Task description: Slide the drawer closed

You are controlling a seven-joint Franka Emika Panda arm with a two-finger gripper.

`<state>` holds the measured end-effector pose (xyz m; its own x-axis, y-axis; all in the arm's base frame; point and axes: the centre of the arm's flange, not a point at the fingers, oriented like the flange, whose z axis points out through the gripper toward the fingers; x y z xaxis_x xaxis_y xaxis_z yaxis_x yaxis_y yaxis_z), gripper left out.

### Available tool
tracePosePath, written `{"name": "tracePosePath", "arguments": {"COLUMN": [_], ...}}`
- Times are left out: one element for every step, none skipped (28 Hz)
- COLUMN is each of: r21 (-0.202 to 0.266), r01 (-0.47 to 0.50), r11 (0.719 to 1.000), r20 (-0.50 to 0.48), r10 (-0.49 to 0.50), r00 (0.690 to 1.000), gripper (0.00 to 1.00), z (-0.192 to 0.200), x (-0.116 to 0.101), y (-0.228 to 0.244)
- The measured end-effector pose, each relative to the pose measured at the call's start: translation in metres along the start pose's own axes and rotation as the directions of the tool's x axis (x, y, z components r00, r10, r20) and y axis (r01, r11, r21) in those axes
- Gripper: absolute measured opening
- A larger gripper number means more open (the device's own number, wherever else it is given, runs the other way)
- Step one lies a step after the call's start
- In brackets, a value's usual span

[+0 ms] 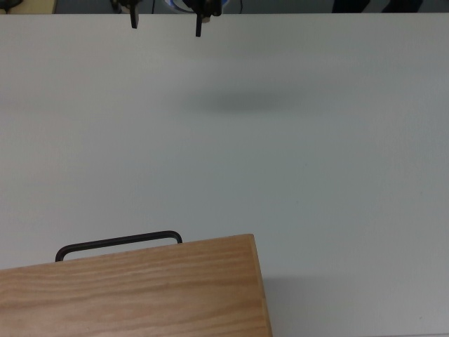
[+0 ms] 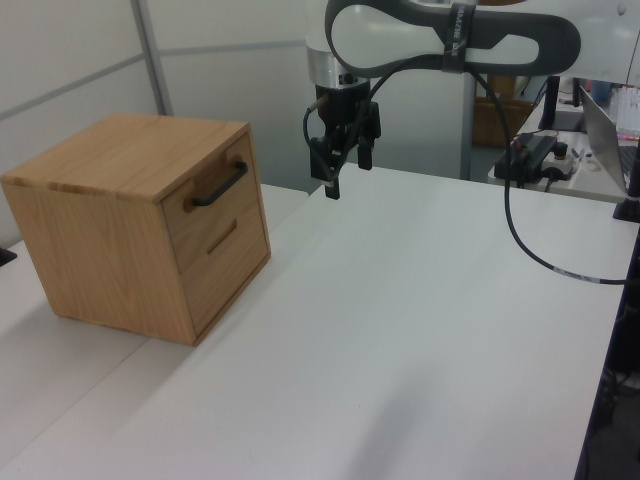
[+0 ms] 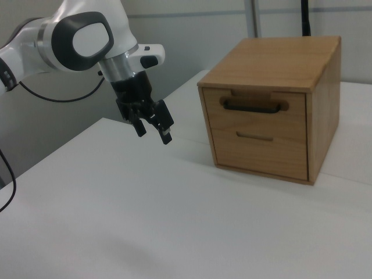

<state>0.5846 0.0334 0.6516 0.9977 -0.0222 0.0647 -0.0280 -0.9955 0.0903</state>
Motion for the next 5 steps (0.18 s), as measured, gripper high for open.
{"name": "tracePosePath", "arguments": {"r21": [0.000, 0.000, 0.000, 0.000, 0.000], "r01": [-0.001, -0.001, -0.002, -0.002, -0.003], "r11": [1.000, 1.000, 1.000, 1.000, 1.000], "r20": [0.000, 0.000, 0.000, 0.000, 0.000], "r10": [0.001, 0.001, 0.002, 0.002, 0.003], "r00": [1.000, 1.000, 1.000, 1.000, 1.000], "gripper": [1.00, 1.00, 1.00, 1.00, 1.00], "z": [-0.0001, -0.0002, -0.0002, -0.0002, -0.0002], "x": [0.0000, 0.0000, 0.0000, 0.0000, 0.0001], "y": [0.0005, 0.0007, 0.0010, 0.0012, 0.0015]}}
